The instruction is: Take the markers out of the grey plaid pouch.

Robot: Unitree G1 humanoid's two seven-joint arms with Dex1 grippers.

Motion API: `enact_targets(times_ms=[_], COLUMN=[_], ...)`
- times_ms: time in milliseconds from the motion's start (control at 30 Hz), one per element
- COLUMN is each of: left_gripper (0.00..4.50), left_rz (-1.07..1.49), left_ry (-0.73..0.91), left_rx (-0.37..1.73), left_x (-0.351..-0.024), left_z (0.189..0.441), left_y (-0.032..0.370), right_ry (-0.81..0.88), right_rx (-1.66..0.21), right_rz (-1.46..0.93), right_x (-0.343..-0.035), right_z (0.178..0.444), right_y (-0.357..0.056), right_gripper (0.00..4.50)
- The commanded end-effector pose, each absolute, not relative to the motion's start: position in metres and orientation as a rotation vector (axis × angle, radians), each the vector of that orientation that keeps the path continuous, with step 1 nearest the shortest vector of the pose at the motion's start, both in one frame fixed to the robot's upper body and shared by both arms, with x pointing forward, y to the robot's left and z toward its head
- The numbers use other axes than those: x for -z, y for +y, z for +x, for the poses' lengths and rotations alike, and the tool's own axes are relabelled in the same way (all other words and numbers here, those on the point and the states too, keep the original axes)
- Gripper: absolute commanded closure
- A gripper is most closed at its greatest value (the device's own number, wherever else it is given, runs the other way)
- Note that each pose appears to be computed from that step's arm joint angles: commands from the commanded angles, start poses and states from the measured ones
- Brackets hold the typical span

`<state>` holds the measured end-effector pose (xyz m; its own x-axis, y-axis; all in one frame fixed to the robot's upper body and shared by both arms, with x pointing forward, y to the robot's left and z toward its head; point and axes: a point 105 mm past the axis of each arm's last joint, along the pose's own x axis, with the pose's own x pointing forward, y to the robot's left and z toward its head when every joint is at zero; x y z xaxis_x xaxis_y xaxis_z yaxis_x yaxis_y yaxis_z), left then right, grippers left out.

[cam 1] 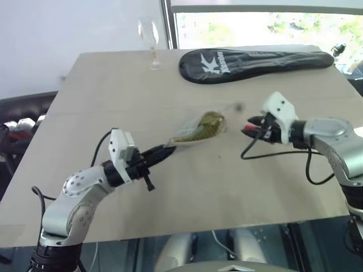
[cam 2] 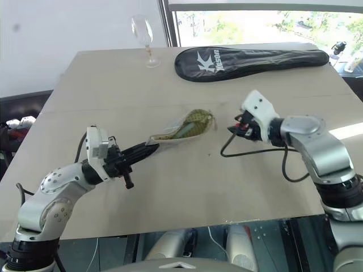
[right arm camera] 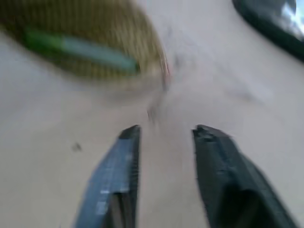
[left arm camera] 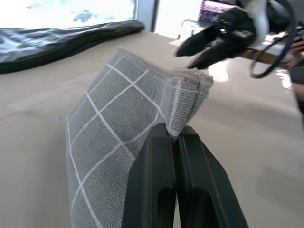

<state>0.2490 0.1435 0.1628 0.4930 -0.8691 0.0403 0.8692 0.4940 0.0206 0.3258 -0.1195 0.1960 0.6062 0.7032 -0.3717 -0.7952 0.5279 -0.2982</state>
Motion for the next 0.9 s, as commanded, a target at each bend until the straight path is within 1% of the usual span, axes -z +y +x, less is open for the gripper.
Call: enact_targets(times_ms=[33, 133, 267, 367, 467, 500, 533, 633, 667, 733, 767, 900], left_gripper=[4.50, 4.50, 4.50, 4.50, 4.50, 4.50, 4.50, 4.50, 4.50, 4.50, 4.50, 4.50], left_rz=[-0.024, -0.051, -0.098, -0.123, -0.186, -0.200, -0.218, -0.252, -0.263, -0.296, -0.316, -0.368], left_ry=[-0.077, -0.060, -0.048, -0.038, -0.034, -0.034, -0.031, -0.031, -0.032, -0.026, -0.022, 0.004], left_rx=[1.136, 1.197, 1.247, 1.286, 1.335, 1.347, 1.358, 1.386, 1.394, 1.412, 1.424, 1.458], left_x=[-0.174, -0.170, -0.166, -0.161, -0.160, -0.160, -0.159, -0.159, -0.159, -0.160, -0.160, -0.157], left_z=[0.240, 0.238, 0.240, 0.239, 0.237, 0.237, 0.236, 0.236, 0.236, 0.235, 0.234, 0.231], left_y=[0.132, 0.123, 0.115, 0.110, 0.104, 0.102, 0.101, 0.099, 0.098, 0.095, 0.094, 0.090], right_ry=[0.153, 0.167, 0.252, 0.272, 0.305, 0.316, 0.330, 0.355, 0.362, 0.380, 0.389, 0.442], right_rx=[-0.977, -1.060, -1.150, -1.177, -1.193, -1.201, -1.216, -1.239, -1.245, -1.270, -1.276, -1.307], right_rz=[-0.499, -0.529, -0.602, -0.619, -0.692, -0.720, -0.752, -0.831, -0.857, -0.911, -0.931, -0.998], right_x=[-0.213, -0.210, -0.189, -0.182, -0.172, -0.170, -0.168, -0.165, -0.165, -0.165, -0.166, -0.165], right_z=[0.317, 0.308, 0.294, 0.292, 0.294, 0.294, 0.292, 0.289, 0.288, 0.283, 0.281, 0.276], right_y=[-0.102, -0.087, -0.083, -0.079, -0.080, -0.081, -0.083, -0.088, -0.090, -0.093, -0.094, -0.100], right_gripper=[4.44, 4.44, 4.44, 4.44, 4.44, 3.95, 3.64, 2.25, 1.63, 0.64, 0.23, 0.23])
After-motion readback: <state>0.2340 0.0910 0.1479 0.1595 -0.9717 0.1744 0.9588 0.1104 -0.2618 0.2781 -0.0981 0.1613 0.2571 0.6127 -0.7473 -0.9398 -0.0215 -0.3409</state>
